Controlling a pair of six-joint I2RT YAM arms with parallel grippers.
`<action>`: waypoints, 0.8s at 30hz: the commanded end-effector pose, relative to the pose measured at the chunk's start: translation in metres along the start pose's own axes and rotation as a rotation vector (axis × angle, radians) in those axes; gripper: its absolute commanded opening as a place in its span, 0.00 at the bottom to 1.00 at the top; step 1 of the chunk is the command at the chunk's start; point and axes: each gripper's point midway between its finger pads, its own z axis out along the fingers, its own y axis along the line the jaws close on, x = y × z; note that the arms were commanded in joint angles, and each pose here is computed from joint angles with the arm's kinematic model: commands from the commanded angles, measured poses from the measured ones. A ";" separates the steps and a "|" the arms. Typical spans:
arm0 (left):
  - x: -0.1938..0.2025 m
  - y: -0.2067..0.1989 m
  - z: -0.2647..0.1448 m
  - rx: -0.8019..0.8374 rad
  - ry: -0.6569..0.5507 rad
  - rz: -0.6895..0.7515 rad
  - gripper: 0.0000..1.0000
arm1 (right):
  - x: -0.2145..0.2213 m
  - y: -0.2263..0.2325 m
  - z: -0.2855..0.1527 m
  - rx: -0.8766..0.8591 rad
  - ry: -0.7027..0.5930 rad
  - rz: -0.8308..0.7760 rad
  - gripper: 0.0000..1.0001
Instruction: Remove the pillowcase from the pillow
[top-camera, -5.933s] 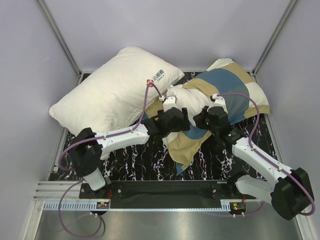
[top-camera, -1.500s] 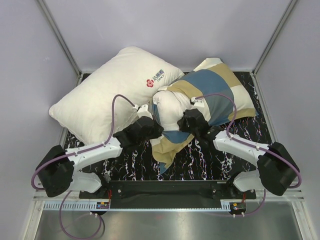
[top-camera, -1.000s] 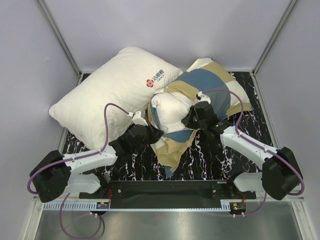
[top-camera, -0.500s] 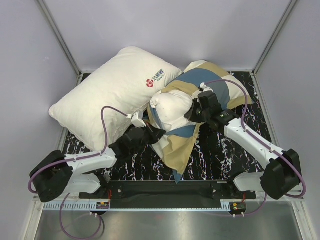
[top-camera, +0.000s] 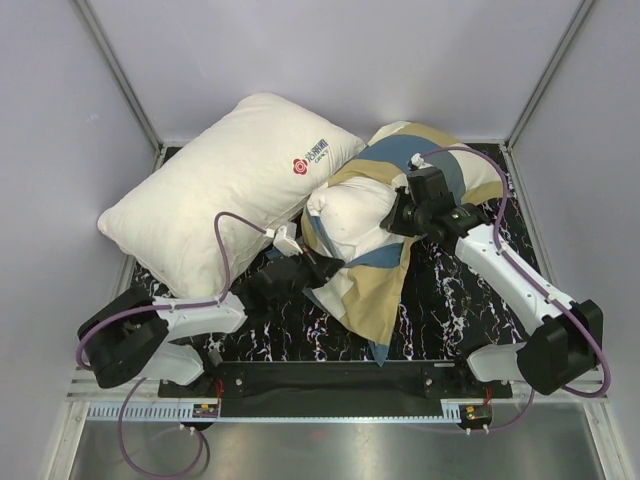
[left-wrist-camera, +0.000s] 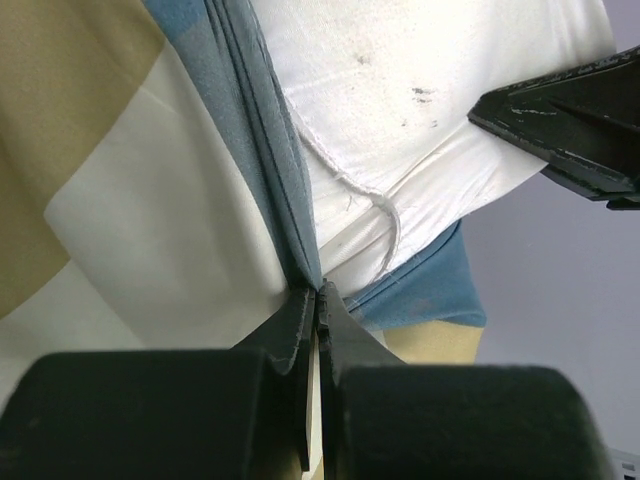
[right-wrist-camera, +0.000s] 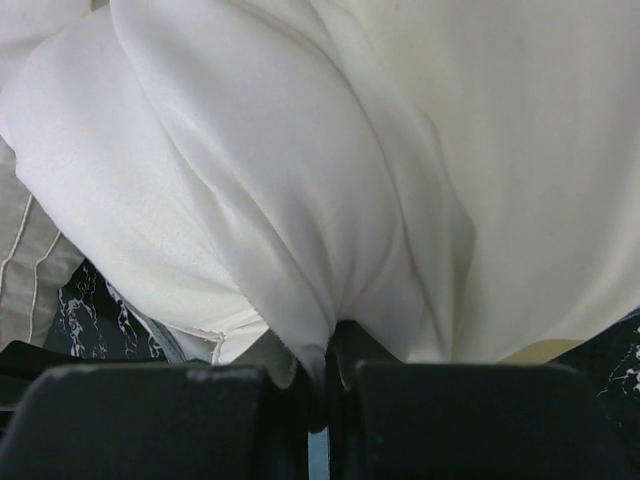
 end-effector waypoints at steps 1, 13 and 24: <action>0.070 0.169 -0.064 -0.538 0.300 0.253 0.00 | -0.198 -0.025 -0.088 0.136 -0.704 0.122 0.00; 0.092 0.181 -0.064 -0.565 0.347 0.272 0.00 | -0.236 -0.010 -0.121 0.101 -0.784 0.144 0.00; 0.117 0.182 -0.059 -0.559 0.399 0.296 0.00 | -0.251 -0.002 -0.138 0.067 -0.821 0.150 0.00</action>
